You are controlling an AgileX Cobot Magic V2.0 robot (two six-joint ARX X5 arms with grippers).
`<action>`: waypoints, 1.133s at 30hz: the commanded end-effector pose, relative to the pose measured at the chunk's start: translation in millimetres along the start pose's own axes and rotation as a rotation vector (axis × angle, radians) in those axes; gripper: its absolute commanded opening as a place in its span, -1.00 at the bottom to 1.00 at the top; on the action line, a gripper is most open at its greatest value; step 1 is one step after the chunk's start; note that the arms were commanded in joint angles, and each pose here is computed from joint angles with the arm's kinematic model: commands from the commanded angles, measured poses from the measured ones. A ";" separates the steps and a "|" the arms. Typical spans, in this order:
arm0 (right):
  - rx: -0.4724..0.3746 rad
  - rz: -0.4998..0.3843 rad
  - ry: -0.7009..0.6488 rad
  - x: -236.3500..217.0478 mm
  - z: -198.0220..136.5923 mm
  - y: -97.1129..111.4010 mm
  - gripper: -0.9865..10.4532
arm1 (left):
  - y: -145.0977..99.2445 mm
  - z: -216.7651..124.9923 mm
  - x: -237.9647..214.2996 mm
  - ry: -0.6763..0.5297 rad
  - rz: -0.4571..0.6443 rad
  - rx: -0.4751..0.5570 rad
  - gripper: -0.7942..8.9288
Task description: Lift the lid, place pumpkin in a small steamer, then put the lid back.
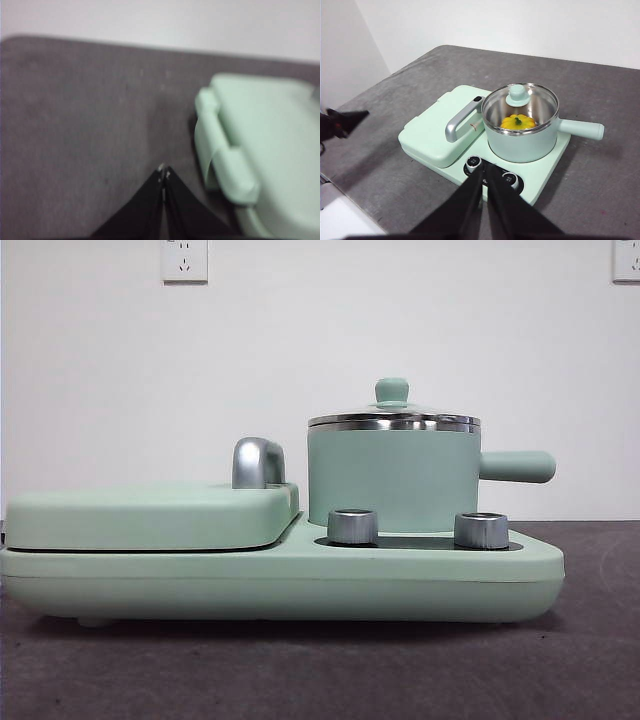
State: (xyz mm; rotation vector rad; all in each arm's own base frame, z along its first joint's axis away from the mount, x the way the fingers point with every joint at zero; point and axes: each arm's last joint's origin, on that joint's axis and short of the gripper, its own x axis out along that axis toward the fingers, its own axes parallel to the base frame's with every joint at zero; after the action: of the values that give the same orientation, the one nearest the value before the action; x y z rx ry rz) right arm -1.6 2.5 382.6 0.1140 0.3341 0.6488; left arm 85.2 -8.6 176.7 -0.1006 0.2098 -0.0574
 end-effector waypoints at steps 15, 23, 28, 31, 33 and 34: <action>-0.010 0.012 -0.020 -2.9 3.4 0.9 -0.80 | 7.2 -23.9 15.3 -0.031 0.047 0.082 -0.82; -0.010 0.012 -0.020 -3.0 3.4 1.0 -0.80 | 7.2 -23.8 15.3 -0.032 0.046 0.082 -0.82; -0.010 0.012 -0.020 -3.0 3.4 1.0 -0.80 | 7.2 -23.8 15.3 -0.032 0.046 0.082 -0.82; -0.010 0.012 -0.020 -3.0 3.4 1.0 -0.80 | 7.2 -23.8 15.3 -0.032 0.046 0.082 -0.82; -0.010 0.012 -0.020 -3.0 3.4 1.0 -0.80 | 7.2 -23.8 15.3 -0.032 0.046 0.082 -0.82; -0.010 0.012 -0.020 -3.0 3.4 1.0 -0.80 | 7.2 -23.8 15.3 -0.032 0.046 0.082 -0.82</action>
State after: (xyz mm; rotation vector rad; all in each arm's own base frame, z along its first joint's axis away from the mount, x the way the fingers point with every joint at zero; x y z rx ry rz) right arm -1.7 2.5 382.5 0.1140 0.3345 0.6491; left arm 94.7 -4.7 156.7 -0.0288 0.1540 -0.0147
